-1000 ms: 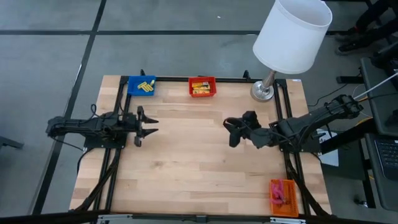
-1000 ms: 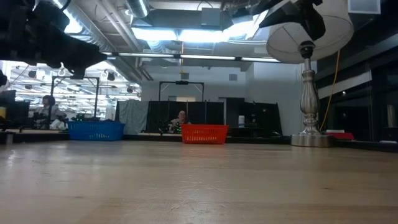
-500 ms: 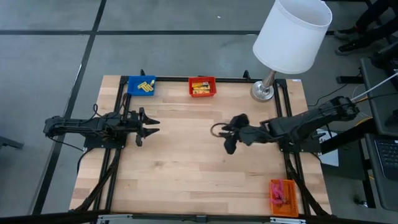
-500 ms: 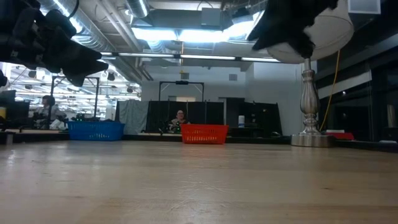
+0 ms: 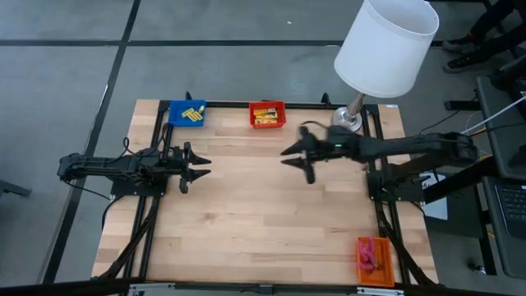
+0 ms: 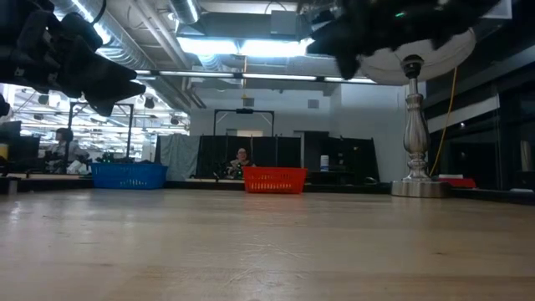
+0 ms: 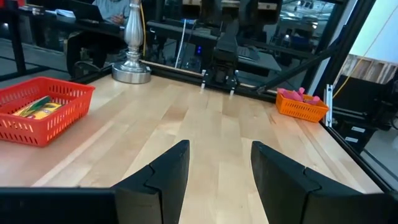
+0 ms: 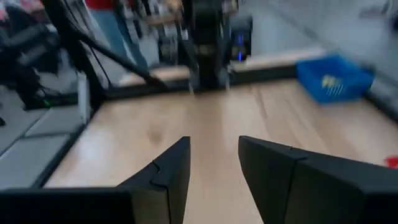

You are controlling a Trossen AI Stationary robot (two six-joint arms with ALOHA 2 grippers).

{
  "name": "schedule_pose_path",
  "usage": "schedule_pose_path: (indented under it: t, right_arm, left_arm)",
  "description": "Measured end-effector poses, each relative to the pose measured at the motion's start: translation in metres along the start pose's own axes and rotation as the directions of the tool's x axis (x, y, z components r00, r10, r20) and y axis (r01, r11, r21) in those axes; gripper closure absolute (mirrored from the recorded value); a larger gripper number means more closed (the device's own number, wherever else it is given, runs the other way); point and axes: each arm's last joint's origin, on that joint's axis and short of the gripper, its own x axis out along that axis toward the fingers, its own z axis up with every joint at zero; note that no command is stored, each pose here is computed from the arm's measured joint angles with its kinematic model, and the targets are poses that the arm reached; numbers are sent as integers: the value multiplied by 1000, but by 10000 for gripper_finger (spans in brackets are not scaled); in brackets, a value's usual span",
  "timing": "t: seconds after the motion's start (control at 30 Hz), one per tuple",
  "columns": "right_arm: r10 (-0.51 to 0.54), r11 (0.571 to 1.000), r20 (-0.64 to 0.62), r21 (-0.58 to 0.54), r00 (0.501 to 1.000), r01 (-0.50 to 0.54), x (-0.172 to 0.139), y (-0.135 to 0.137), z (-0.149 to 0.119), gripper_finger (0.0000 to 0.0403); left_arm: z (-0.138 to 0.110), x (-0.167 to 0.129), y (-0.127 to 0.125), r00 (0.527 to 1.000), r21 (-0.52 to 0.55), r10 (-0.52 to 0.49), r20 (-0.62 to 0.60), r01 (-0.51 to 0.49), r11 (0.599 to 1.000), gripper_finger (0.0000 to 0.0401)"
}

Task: Pick & Place School Supplies
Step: Return to Home Position

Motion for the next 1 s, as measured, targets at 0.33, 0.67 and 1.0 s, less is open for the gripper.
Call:
schedule_pose_path:
  t: [0.33, 0.67, 1.0]
  right_arm:
    - [-87, 995, 226, 72, 970, 73, -91, 13, -50, 264]
    - [-55, 997, 235, 68, 970, 40, -112, 13, -102, 264]
    - [-83, 996, 252, 10, 964, 83, -122, 16, -121, 264]
  left_arm:
    - [0, 0, 0, 1000, -1, 0, 0, 0, 1000, 232]
    - [0, 0, 0, 1000, 0, 0, 1, 0, 1000, 232]
    - [0, 0, 0, 1000, 0, 0, 1, 0, 1000, 232]
